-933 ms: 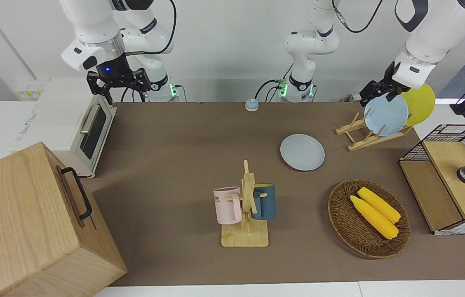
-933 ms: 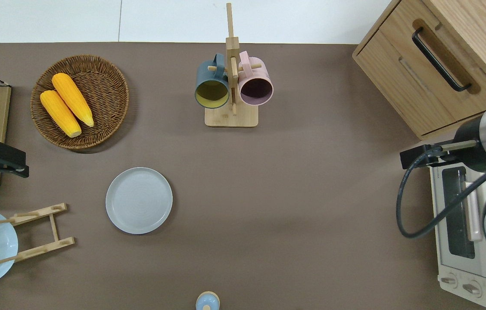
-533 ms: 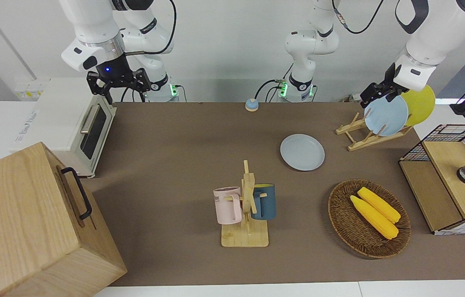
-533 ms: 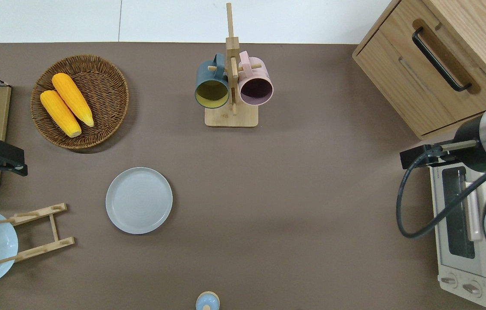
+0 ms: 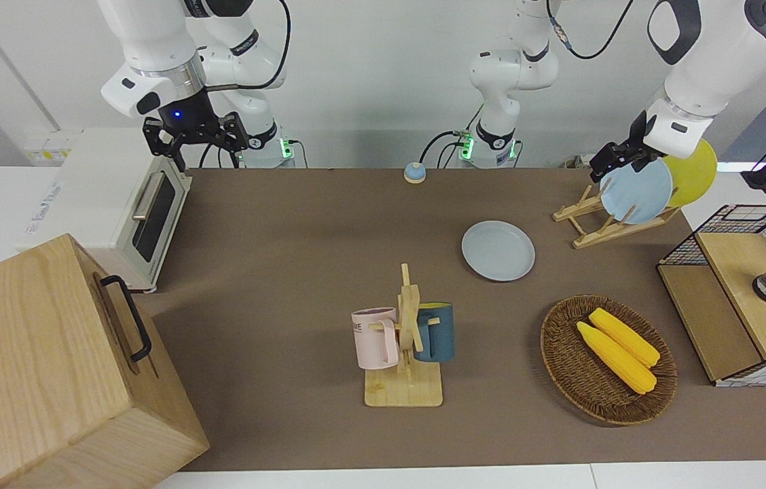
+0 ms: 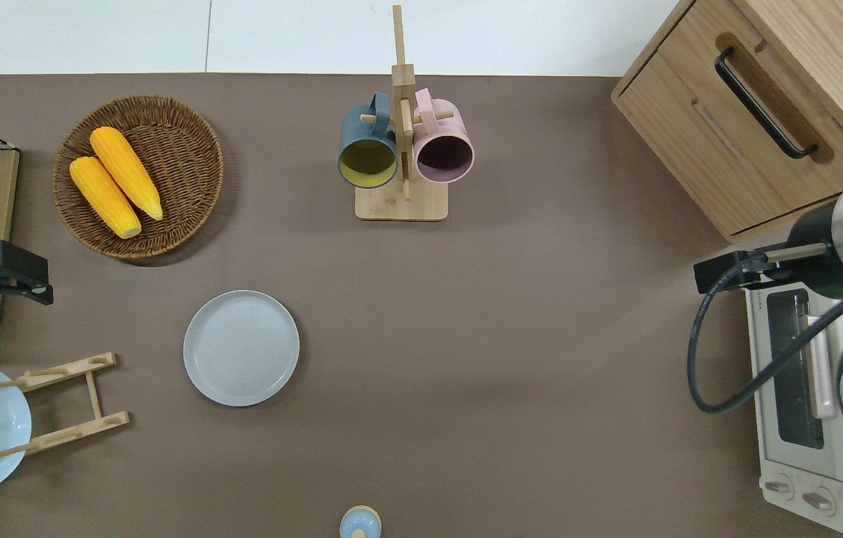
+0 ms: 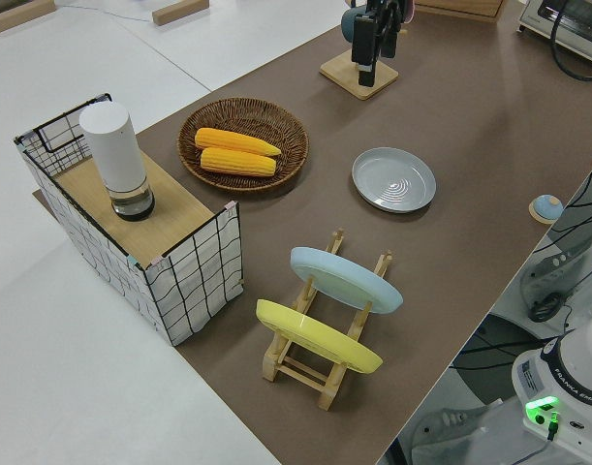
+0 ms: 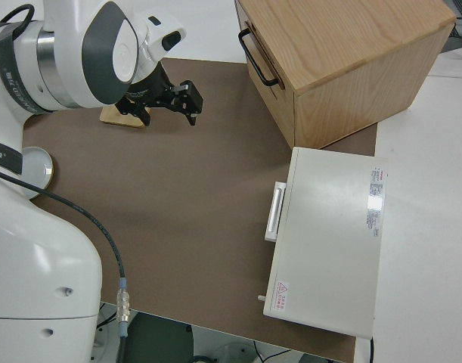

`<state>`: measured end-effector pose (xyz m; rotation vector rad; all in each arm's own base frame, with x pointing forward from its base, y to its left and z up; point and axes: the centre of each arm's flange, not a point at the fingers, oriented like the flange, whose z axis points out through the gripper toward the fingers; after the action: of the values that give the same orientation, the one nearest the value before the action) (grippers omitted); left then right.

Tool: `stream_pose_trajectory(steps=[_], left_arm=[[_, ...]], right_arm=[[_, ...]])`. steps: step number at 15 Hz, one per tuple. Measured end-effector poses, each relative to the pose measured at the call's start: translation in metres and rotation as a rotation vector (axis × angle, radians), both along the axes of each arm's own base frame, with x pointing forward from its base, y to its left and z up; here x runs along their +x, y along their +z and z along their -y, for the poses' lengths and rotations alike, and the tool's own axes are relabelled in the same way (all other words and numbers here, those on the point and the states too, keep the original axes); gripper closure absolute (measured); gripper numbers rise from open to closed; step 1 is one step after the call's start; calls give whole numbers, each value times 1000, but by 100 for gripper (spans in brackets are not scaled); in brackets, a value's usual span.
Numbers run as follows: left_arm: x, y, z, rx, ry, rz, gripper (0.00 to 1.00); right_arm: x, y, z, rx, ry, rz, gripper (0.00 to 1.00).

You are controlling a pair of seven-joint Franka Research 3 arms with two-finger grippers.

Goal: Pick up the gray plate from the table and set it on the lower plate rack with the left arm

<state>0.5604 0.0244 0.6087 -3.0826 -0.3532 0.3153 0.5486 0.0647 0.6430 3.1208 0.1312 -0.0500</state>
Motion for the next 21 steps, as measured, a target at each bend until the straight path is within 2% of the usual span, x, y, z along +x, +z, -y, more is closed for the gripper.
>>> stream_pose_trajectory(steps=[4,8,12,21], left_arm=[[2,-14,4,0,-4,4,1],[-3,-50,12,-2,-15,31,1],[-15,-100,24,-2,-25,59,1],[-51,-226,26,8,-38,62,1]], right_arm=[[0,0,0,0,0,0,1],[0,0,0,0,0,0,1],[0,0,0,0,0,0,1],[0,0,0,0,0,0,1]])
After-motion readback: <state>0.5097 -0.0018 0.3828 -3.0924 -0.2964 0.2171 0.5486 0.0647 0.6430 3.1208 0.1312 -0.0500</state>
